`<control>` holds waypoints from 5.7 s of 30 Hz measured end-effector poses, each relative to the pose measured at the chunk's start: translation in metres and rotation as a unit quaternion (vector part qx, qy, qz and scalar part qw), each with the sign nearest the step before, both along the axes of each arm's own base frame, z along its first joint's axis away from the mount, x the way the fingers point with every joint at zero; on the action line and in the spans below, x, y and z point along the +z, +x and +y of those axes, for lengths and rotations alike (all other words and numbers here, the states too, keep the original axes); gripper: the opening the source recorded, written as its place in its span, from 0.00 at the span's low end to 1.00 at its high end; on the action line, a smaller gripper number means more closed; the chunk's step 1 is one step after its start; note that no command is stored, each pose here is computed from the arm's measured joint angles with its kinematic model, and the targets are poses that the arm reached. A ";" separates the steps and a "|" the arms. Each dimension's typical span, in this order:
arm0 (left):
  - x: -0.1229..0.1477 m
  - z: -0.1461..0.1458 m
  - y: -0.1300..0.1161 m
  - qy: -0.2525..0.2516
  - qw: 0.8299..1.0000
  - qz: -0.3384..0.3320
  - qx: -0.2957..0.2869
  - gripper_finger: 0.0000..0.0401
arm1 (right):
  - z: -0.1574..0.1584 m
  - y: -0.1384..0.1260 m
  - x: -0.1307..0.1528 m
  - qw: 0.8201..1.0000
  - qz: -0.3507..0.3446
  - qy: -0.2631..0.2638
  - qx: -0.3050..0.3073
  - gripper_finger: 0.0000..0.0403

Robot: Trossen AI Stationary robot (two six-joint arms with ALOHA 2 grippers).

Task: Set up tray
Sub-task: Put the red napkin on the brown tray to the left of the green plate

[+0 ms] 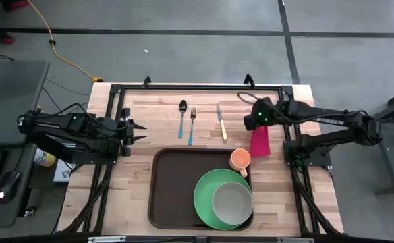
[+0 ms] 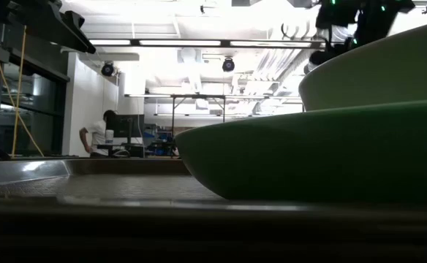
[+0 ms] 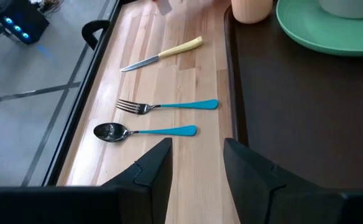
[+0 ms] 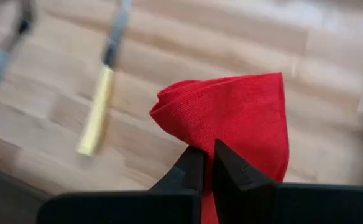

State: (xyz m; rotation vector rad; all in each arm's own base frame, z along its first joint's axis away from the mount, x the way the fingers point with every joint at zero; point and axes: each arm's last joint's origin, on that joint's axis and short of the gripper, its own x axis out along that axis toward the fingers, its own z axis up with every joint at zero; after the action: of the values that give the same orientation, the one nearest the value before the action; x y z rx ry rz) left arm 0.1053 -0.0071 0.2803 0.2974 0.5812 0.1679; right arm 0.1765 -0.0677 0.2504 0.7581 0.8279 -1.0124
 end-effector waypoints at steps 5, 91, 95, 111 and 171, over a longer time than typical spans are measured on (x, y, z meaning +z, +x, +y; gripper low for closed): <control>0.001 0.000 0.001 -0.008 1.000 -0.009 0.004 0.43 | -0.003 0.008 0.042 0.997 -0.039 -0.045 0.049 0.00; 0.003 0.000 0.002 -0.070 0.995 -0.040 0.051 0.43 | 0.276 0.287 0.013 0.975 -0.187 0.113 0.045 0.00; 0.001 0.000 0.001 -0.067 0.996 -0.027 0.051 0.43 | 0.269 0.284 0.000 0.983 -0.131 0.127 0.039 0.00; 0.000 0.000 0.000 -0.066 0.996 -0.020 0.051 0.43 | 0.215 0.315 -0.047 0.980 -0.128 0.132 0.075 0.00; -0.002 0.001 -0.001 -0.064 0.997 -0.012 0.052 0.43 | 0.180 0.313 -0.046 0.961 -0.159 0.175 0.141 0.00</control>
State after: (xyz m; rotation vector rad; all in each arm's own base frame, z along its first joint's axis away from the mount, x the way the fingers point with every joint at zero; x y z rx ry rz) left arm 0.1043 -0.0065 0.2786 0.1410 0.5818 0.2324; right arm 0.4899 0.1122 0.2048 1.0394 0.8138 -0.4755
